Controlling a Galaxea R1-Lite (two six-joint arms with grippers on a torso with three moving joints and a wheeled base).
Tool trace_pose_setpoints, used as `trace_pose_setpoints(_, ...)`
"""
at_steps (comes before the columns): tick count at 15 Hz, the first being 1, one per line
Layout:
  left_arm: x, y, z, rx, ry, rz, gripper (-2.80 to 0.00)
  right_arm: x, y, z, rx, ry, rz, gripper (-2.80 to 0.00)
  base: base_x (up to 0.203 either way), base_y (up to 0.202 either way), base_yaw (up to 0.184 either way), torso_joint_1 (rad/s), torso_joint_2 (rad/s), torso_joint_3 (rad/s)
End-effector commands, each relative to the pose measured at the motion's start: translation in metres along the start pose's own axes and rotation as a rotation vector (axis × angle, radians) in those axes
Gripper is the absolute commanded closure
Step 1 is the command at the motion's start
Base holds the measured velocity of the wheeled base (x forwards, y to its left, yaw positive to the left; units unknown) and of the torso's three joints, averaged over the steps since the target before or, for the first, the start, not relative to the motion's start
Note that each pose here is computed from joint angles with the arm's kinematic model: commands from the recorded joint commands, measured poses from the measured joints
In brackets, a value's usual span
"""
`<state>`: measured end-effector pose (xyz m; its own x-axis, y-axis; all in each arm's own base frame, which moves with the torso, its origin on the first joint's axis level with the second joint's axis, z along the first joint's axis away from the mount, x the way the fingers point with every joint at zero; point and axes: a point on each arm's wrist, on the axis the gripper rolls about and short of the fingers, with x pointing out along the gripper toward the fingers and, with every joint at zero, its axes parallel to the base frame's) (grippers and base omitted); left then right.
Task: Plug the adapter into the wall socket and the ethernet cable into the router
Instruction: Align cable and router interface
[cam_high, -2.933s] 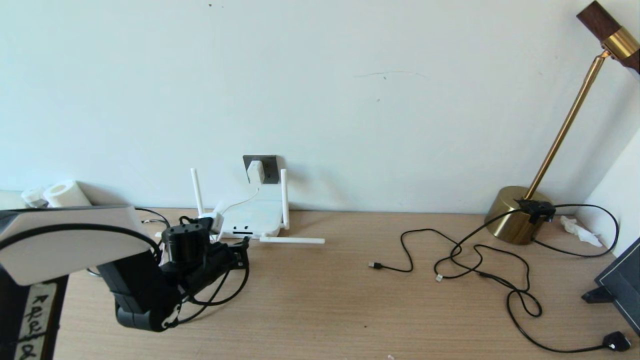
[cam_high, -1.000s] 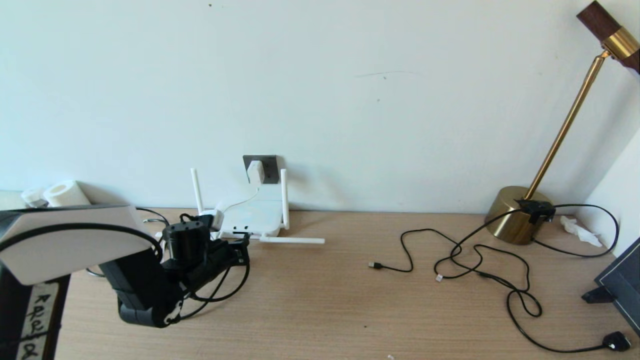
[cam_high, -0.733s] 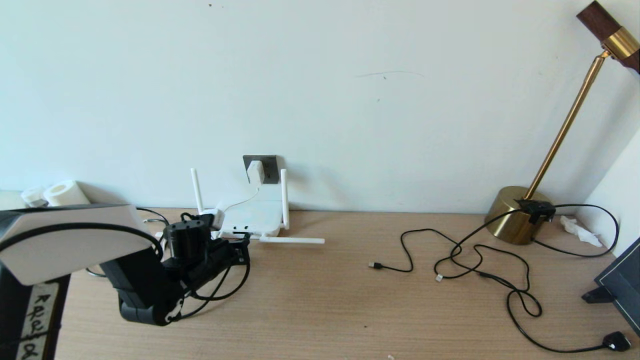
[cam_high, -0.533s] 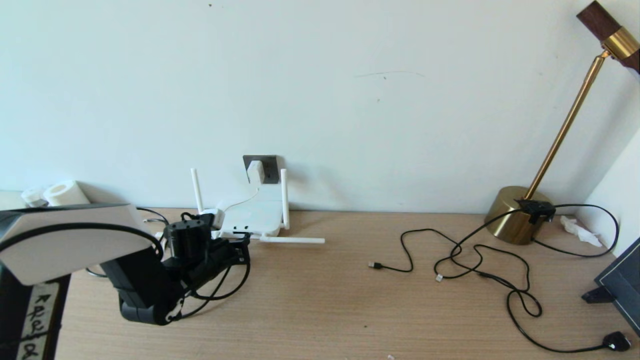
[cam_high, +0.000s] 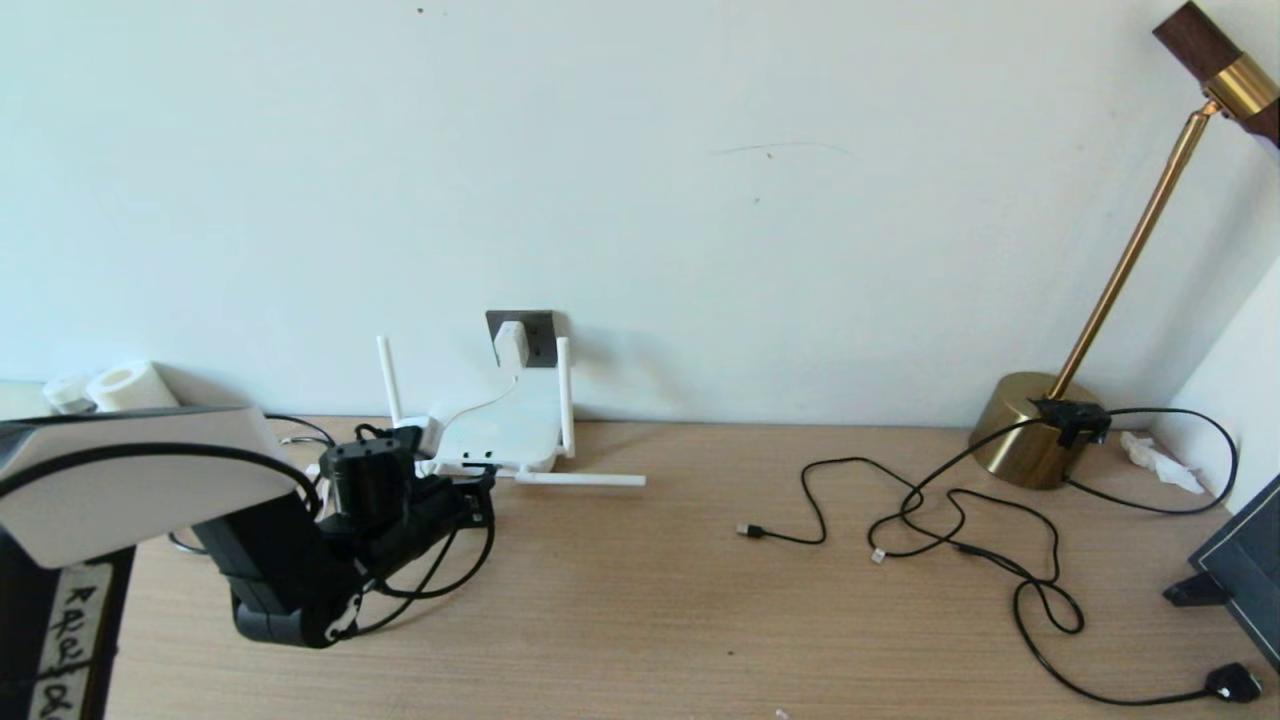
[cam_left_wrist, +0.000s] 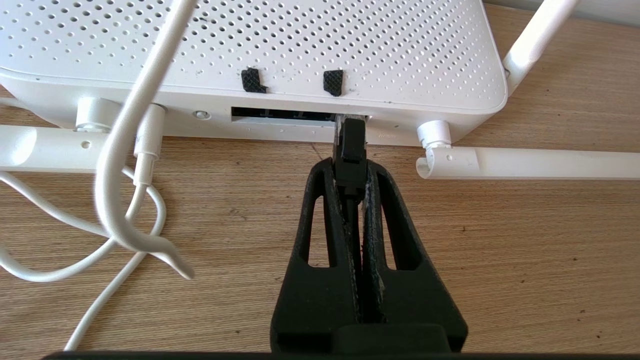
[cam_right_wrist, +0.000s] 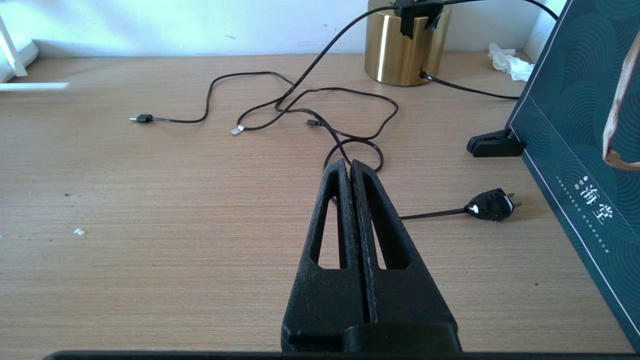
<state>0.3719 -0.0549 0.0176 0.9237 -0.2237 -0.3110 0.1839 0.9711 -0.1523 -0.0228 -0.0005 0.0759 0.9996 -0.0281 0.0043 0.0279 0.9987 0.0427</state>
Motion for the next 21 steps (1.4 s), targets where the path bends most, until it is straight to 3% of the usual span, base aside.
trace_pose_setpoints(1,-0.0003,0.0015,0.0014,-0.006,-0.009,0.003,0.0,0.0,0.0,0.0,0.0,0.0,-0.001,0.0,0.0,0.0,0.0,0.0,0.0,0.0)
trace_pose_setpoints(21,-0.0019,0.0013,0.0018,-0.014,-0.008,0.0,0.0,0.0001,0.0,0.0001,0.0,0.001,0.0,0.0,0.0,0.0,0.0,0.0,0.0,0.0)
